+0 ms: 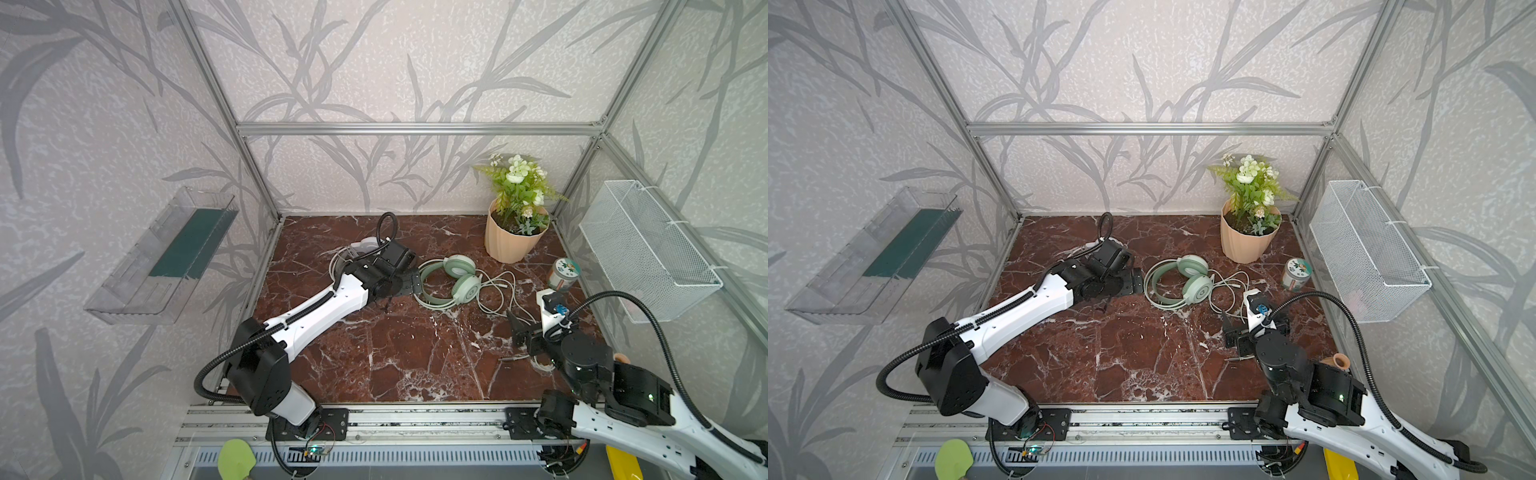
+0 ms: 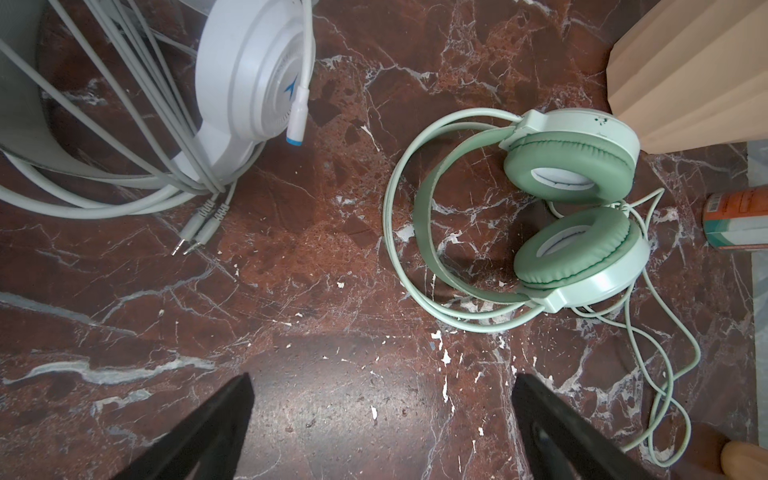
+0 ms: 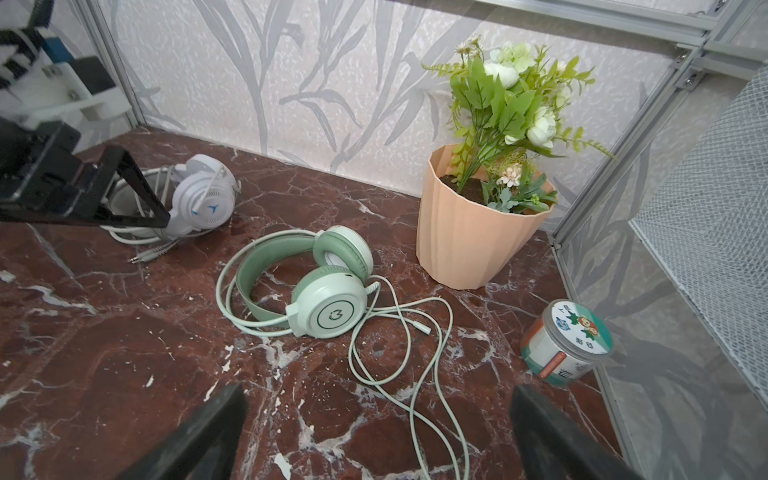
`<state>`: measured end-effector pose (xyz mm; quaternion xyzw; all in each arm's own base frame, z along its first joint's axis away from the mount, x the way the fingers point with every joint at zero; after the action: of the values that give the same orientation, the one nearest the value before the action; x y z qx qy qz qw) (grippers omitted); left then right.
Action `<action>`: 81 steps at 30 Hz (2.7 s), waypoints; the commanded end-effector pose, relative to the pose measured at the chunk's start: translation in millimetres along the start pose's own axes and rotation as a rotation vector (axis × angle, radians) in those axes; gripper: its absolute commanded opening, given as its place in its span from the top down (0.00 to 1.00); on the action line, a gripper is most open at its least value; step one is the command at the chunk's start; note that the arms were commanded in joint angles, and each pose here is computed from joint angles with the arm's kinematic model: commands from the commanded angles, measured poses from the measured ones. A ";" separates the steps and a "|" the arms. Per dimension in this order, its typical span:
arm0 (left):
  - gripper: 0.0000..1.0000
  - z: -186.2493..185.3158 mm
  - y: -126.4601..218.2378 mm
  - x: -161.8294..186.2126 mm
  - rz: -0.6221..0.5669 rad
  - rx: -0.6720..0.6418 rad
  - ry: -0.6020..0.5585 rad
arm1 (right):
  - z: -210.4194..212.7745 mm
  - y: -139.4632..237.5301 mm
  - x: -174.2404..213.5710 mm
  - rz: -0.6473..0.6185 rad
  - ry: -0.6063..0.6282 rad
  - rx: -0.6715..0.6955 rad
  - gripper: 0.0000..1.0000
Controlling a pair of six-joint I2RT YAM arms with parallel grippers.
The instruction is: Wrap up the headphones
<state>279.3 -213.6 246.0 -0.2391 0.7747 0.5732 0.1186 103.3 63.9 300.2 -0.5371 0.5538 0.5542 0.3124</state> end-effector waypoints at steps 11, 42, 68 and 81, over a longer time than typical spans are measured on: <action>0.01 -22.3 -33.7 -9.7 0.137 -0.082 -0.091 | -9.4 6.5 5.2 -0.038 0.012 0.014 0.01; 0.46 -26.2 -193.5 -13.0 0.404 -0.215 -0.023 | -9.3 11.4 9.7 -0.111 -0.017 -0.063 0.01; 1.00 -31.9 -143.7 -24.4 0.397 -0.213 -0.108 | -8.7 10.5 9.8 -0.126 -0.017 -0.068 0.01; 1.00 -50.8 -46.6 -49.4 0.203 0.081 -0.080 | -10.1 11.0 9.9 -0.127 -0.020 -0.062 0.01</action>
<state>352.5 -255.3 203.4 -0.1046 0.7721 0.6245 0.0547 93.2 50.9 294.3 -0.5749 0.5046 0.5566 0.3242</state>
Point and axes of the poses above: each gripper's point midway between its finger pads, its own y axis back along the fingers, its own z axis along the line the jaws close on, x = y × z, the point moved 9 cm from there along y, back along the fingers, and after that the axes turned 3 degrees about y, right-handed, at the moved point
